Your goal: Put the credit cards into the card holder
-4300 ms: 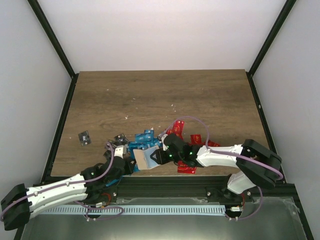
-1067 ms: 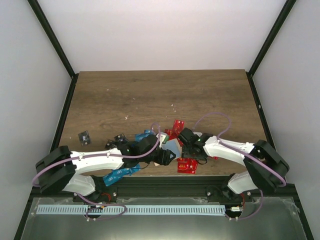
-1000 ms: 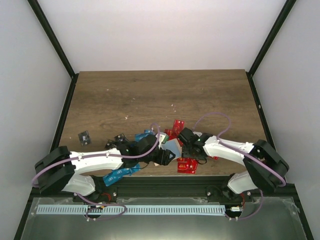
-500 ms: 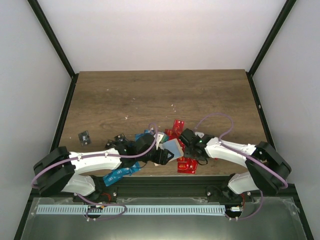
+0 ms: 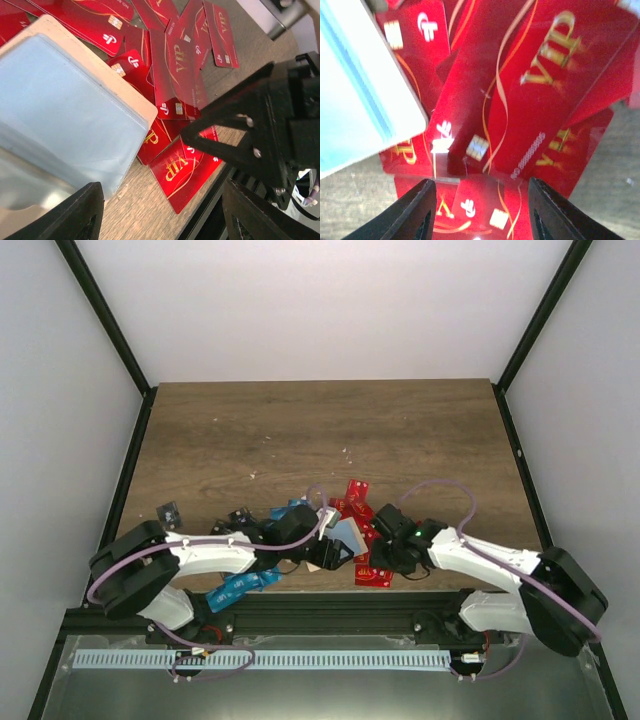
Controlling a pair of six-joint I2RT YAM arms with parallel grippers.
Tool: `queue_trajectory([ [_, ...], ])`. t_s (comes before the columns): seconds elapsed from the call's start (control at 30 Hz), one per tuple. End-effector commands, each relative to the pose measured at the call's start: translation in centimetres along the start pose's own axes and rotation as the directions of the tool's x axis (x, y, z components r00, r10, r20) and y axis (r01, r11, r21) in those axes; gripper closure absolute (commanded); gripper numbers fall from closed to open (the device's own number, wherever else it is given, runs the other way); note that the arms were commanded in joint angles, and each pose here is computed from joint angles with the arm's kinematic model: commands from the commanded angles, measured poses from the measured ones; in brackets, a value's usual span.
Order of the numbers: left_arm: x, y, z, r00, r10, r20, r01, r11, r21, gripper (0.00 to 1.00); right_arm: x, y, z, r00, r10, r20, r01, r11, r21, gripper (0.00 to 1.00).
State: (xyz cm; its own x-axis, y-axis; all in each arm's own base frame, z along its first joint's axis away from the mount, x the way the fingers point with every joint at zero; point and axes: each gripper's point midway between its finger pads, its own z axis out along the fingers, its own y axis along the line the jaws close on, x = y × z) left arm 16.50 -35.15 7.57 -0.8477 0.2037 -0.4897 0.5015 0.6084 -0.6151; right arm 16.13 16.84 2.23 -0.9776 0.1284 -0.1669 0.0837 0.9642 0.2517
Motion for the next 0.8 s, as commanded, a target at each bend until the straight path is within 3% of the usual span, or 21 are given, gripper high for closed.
queue_trajectory([
  [0.0,-1.5,-2.0,1.0,0.999,0.035,0.013,-0.036,0.996,0.087,0.34,3.2,-1.0,-0.3,0.992,0.026,-0.125,-0.027,1.0,-0.008,0.48],
  [0.1,-2.2,-2.7,2.1,0.998,0.067,0.001,-0.067,0.993,0.101,0.35,2.5,-0.9,-1.5,0.995,0.028,-0.095,-0.027,1.0,0.009,0.47],
  [0.37,-1.0,-3.5,5.4,0.987,0.127,-0.098,-0.113,0.984,0.139,0.39,2.2,-3.4,-2.8,0.991,0.134,-0.021,-0.132,0.987,0.097,0.29],
  [0.77,2.3,-4.1,8.8,0.966,0.166,-0.199,-0.135,0.977,0.163,0.4,3.3,-4.7,-2.1,0.977,0.211,-0.027,-0.206,0.972,0.113,0.27],
])
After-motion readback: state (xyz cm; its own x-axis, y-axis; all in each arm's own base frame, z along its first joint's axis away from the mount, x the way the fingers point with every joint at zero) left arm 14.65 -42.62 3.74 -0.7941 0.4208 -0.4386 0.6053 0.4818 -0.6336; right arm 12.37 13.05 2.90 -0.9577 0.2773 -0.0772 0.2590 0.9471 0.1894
